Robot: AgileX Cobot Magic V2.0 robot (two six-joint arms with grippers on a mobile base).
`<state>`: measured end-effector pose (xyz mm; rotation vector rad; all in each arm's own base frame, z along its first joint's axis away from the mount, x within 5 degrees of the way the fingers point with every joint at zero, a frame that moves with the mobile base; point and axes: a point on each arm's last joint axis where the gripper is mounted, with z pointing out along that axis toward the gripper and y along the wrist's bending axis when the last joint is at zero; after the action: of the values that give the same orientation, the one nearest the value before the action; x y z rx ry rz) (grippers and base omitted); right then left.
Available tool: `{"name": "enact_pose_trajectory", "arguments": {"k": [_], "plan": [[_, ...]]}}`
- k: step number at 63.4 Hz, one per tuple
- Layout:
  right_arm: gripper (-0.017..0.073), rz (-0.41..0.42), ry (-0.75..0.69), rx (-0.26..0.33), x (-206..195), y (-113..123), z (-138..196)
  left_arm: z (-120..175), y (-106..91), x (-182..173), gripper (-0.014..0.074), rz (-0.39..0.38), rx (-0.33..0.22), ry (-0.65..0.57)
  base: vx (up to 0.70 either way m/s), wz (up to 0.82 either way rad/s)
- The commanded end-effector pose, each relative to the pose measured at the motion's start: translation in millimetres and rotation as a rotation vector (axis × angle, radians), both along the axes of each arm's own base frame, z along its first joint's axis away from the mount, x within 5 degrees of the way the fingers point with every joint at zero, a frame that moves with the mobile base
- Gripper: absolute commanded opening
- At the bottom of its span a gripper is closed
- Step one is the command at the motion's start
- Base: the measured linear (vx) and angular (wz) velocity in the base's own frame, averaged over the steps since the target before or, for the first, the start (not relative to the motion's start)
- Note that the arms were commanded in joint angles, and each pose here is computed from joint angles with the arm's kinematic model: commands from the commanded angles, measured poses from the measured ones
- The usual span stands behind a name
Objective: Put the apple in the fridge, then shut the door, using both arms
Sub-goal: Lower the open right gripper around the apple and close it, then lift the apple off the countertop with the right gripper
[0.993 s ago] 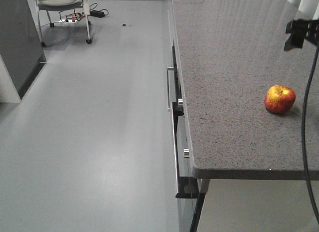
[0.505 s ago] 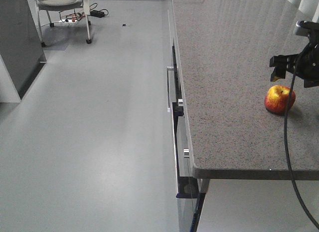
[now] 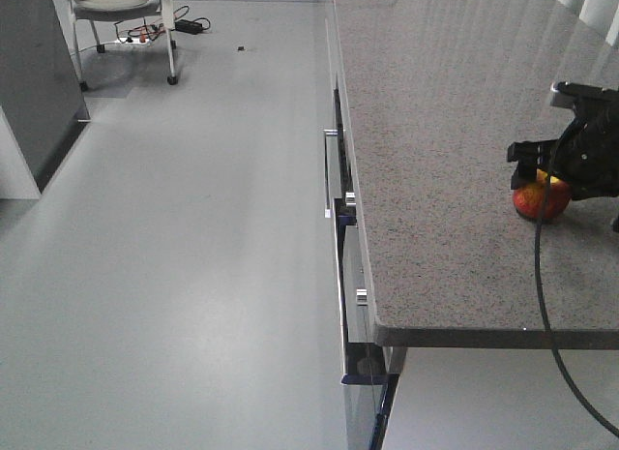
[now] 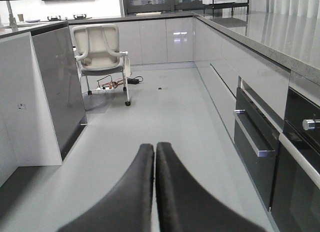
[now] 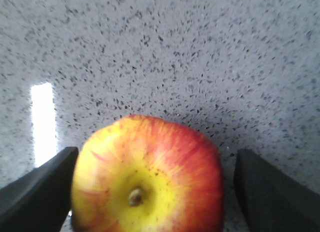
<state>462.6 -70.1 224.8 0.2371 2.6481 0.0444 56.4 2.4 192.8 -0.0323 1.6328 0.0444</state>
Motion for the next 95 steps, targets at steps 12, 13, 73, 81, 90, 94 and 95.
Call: {"name": "enact_pose_trajectory", "arguments": {"k": [12, 13, 73, 81, 90, 94, 95], "plan": [[0.0531, 0.010, -0.109, -0.032, 1, -3, 32, 1, 0.5, 0, -0.0006, 0.006, -0.012, -0.070, 0.00, 0.00], [0.0514, 0.010, -0.106, -0.031, 0, -3, 32, 1, 0.5, 0, -0.0006, 0.006, -0.012, -0.070, 0.00, 0.00], [-0.0006, 0.592, -0.705, 0.126, -187, 96, 276, 1, 0.5, 0, -0.0006, 0.006, -0.012, -0.070, 0.00, 0.00], [-0.0006, 0.623, -0.722, 0.148, -226, 102, 264, 1, 0.5, 0, -0.0006, 0.006, -0.012, -0.070, 0.00, 0.00], [-0.0006, 0.624, -0.807, 0.131, -275, 107, 257, 1, 0.5, 0, -0.0006, 0.006, -0.012, -0.070, 0.00, 0.00], [-0.0006, 0.612, -0.836, 0.122, -289, 107, 256, 1, 0.5, 0, -0.0006, 0.006, -0.012, -0.070, 0.00, 0.00], [-0.0006, 0.610, -0.840, 0.119, -291, 107, 256, 1, 0.5, 0, -0.0006, 0.006, -0.012, -0.070, 0.00, 0.00]]}}
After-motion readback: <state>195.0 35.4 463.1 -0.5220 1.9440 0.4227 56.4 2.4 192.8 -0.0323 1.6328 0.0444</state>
